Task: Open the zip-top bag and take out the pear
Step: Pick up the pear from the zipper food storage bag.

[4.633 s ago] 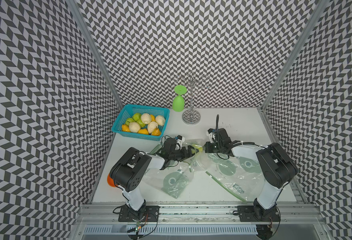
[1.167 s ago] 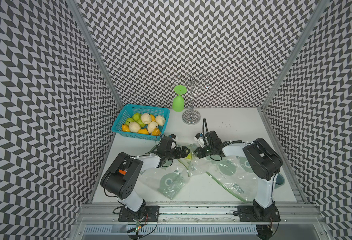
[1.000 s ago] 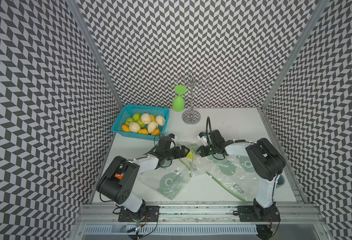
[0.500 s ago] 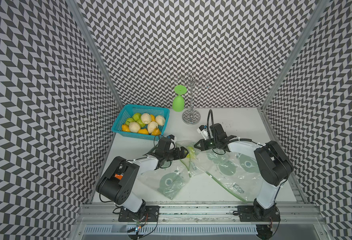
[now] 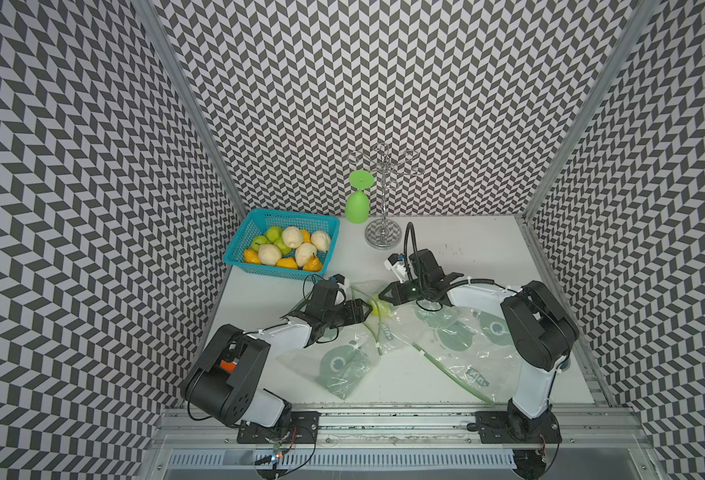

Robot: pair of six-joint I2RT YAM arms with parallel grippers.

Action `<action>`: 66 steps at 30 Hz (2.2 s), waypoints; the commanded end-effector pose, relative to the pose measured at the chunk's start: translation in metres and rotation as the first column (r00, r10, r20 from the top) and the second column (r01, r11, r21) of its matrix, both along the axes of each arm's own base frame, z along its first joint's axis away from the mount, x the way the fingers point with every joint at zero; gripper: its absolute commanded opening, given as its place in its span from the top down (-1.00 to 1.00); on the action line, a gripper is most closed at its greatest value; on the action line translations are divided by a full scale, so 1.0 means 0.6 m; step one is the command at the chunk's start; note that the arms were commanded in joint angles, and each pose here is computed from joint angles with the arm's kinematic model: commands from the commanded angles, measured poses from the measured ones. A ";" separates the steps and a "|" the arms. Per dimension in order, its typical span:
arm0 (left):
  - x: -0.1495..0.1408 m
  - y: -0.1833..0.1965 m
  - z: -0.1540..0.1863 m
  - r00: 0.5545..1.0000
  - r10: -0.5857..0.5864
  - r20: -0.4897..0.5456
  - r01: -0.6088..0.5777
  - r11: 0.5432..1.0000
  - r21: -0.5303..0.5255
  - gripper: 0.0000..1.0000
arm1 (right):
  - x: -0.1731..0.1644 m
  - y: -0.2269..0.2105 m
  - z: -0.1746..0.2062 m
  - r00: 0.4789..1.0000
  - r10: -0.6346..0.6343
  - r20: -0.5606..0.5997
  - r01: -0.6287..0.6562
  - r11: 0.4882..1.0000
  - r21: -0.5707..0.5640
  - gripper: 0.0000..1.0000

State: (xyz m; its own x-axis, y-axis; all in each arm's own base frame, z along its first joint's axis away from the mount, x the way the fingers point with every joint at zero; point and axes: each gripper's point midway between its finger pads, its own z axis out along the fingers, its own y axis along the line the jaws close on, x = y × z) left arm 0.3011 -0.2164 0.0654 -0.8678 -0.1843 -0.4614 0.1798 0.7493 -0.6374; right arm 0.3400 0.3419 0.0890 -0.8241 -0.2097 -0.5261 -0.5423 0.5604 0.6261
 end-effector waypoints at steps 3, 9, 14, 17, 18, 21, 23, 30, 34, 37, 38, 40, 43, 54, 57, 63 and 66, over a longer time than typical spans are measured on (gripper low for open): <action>0.004 -0.004 -0.004 1.000 -0.016 0.006 0.016 1.000 0.001 -0.56 | -0.008 0.006 -0.055 0.999 0.000 -0.041 -0.002 0.999 -0.043 1.00; 0.010 -0.010 -0.019 0.999 -0.036 -0.011 0.036 0.999 0.029 -0.71 | -0.019 0.007 -0.097 0.997 0.007 -0.077 -0.013 0.997 -0.075 1.00; 0.022 -0.013 -0.013 0.999 -0.041 0.002 0.041 0.998 0.054 -0.77 | -0.028 0.005 -0.127 0.995 0.009 -0.100 -0.019 0.995 -0.102 1.00; 0.032 -0.013 -0.005 0.999 -0.042 0.015 0.040 0.997 0.070 -0.79 | -0.031 0.003 -0.135 0.995 0.011 -0.103 -0.022 0.994 -0.106 1.00; 0.035 -0.014 -0.003 0.999 -0.044 0.016 0.042 0.996 0.075 -0.79 | -0.032 0.002 -0.138 0.994 0.012 -0.105 -0.024 0.994 -0.111 1.00; 0.041 -0.015 -0.001 0.999 -0.049 0.016 0.048 0.995 0.090 -0.79 | -0.034 0.000 -0.147 0.994 0.012 -0.109 -0.025 0.992 -0.122 1.00; 0.042 -0.017 -0.009 0.998 -0.056 -0.001 0.056 0.993 0.102 -0.79 | -0.036 0.001 -0.148 0.994 0.017 -0.112 -0.030 0.993 -0.115 1.00; 0.039 -0.009 -0.058 0.997 -0.049 -0.065 0.059 0.985 0.161 -0.75 | -0.047 0.003 -0.159 0.991 0.042 -0.129 -0.055 0.994 -0.097 1.00; 0.054 -0.002 -0.060 0.999 -0.022 -0.040 0.030 0.980 0.199 -0.75 | -0.063 0.000 -0.171 0.986 0.068 -0.153 -0.081 0.993 -0.083 1.00; 0.064 -0.011 -0.052 0.999 -0.028 -0.022 0.032 0.980 0.198 -0.74 | -0.075 -0.004 -0.178 0.982 0.087 -0.165 -0.102 0.991 -0.082 1.00; 0.065 -0.013 -0.052 0.999 -0.030 -0.019 0.033 0.978 0.207 -0.72 | -0.080 -0.006 -0.182 0.981 0.092 -0.170 -0.108 0.991 -0.085 1.00; 0.069 -0.017 -0.053 0.999 -0.042 -0.015 0.045 0.975 0.218 -0.55 | -0.089 -0.010 -0.186 0.979 0.104 -0.178 -0.121 0.989 -0.088 1.00; 0.071 -0.021 -0.064 0.998 -0.061 -0.034 0.067 0.971 0.229 -0.26 | -0.096 -0.013 -0.186 0.976 0.114 -0.184 -0.132 0.988 -0.086 1.00; 0.063 -0.022 -0.005 0.996 -0.088 0.009 0.084 0.973 0.214 0.25 | -0.078 -0.047 -0.193 0.980 0.008 -0.197 -0.035 0.990 -0.136 0.93; 0.046 -0.023 0.022 0.992 -0.123 0.010 0.119 0.972 0.204 0.22 | -0.053 -0.086 -0.215 0.973 -0.118 -0.200 0.073 0.973 -0.217 0.90; 0.012 -0.007 0.030 0.982 -0.183 -0.038 0.187 0.949 0.255 0.20 | -0.014 -0.145 -0.218 0.937 -0.295 -0.187 0.248 0.939 -0.240 0.85; 0.005 -0.001 0.035 0.980 -0.192 -0.048 0.197 0.939 0.281 0.18 | -0.005 -0.161 -0.218 0.924 -0.337 -0.178 0.288 0.924 -0.251 0.87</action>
